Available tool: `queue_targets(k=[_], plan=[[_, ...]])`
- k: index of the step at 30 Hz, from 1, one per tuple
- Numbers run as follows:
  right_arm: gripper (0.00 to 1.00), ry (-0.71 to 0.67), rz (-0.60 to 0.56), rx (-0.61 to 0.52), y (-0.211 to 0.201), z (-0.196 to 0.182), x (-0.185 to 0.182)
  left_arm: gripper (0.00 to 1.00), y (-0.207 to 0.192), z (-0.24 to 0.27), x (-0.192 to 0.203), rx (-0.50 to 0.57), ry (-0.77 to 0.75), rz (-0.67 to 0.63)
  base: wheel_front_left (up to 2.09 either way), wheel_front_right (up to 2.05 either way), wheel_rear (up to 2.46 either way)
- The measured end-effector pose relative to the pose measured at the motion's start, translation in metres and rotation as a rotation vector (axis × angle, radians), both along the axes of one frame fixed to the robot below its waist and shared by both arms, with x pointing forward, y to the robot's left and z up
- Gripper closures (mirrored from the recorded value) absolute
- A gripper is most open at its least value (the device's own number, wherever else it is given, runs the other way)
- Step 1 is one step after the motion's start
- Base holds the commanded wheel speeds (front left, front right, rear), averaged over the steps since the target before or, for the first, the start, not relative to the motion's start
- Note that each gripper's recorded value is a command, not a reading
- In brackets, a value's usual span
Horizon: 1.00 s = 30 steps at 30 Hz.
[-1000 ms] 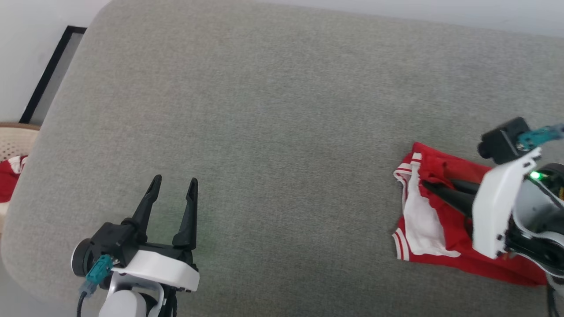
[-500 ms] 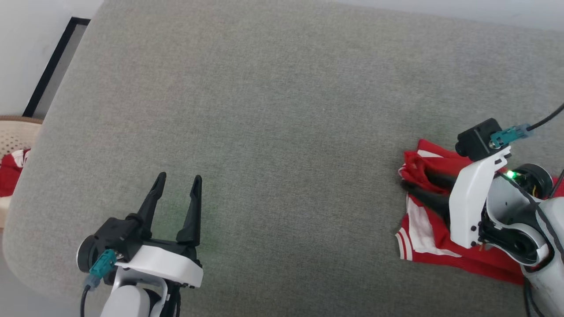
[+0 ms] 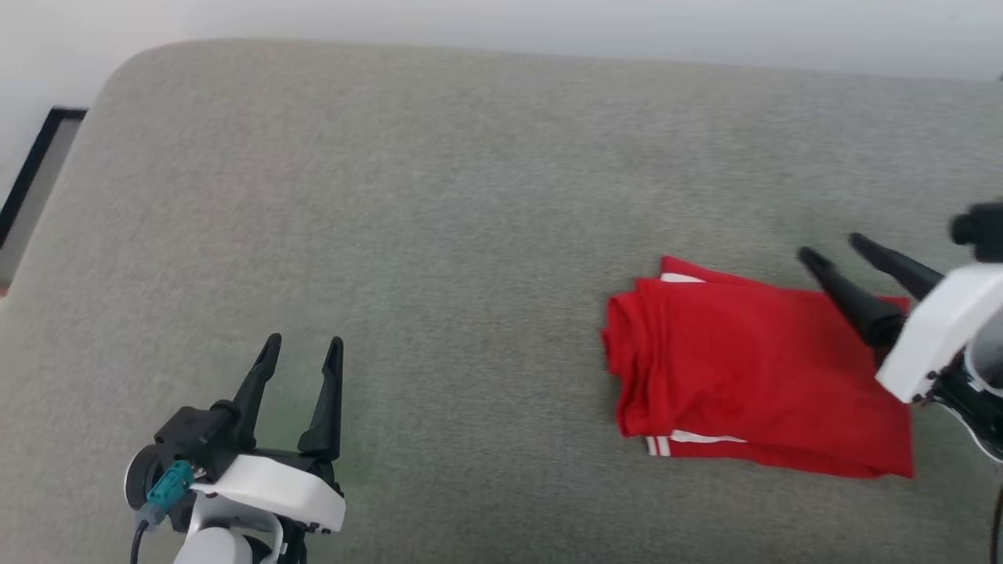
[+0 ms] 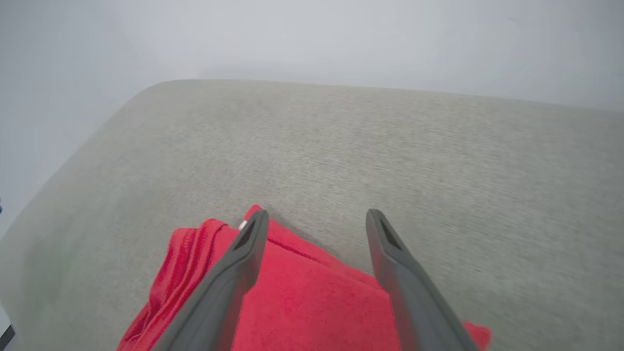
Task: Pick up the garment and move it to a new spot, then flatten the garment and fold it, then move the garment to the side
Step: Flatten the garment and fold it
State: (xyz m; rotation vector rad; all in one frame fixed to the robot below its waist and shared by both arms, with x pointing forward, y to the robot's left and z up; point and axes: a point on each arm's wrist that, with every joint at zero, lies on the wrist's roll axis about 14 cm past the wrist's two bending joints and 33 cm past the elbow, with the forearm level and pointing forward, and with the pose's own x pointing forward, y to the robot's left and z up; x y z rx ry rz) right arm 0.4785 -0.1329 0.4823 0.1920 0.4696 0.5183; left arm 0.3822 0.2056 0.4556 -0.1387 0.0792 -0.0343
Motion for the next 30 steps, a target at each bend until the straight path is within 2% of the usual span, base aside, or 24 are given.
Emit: queue_targets(k=[3, 10, 16, 22, 30], plan=[[0.00, -0.047, -0.112, 0.014, -0.032, 0.000, -0.001, 0.00, -0.008, 0.001, 0.004, -0.019, -0.006, -0.019, 0.00, 0.00, 0.00], [0.00, -0.302, -0.344, 0.022, -0.092, 0.020, -0.001, 0.00, -0.013, 0.008, 0.011, -0.076, -0.030, -0.015, 0.00, 0.00, 0.00], [0.00, -0.398, -0.364, -0.015, -0.094, 0.021, -0.016, 0.00, -0.009, 0.017, 0.005, -0.084, -0.059, 0.003, 0.00, 0.00, 0.00], [0.00, -0.493, -0.352, -0.044, -0.090, 0.041, -0.027, 0.00, -0.001, 0.023, -0.006, -0.049, -0.076, 0.017, 0.00, 0.00, 0.00], [0.00, -0.512, -0.391, -0.060, -0.095, 0.036, -0.054, 0.00, 0.017, 0.026, -0.030, -0.028, -0.084, 0.080, 0.00, 0.00, 0.00]])
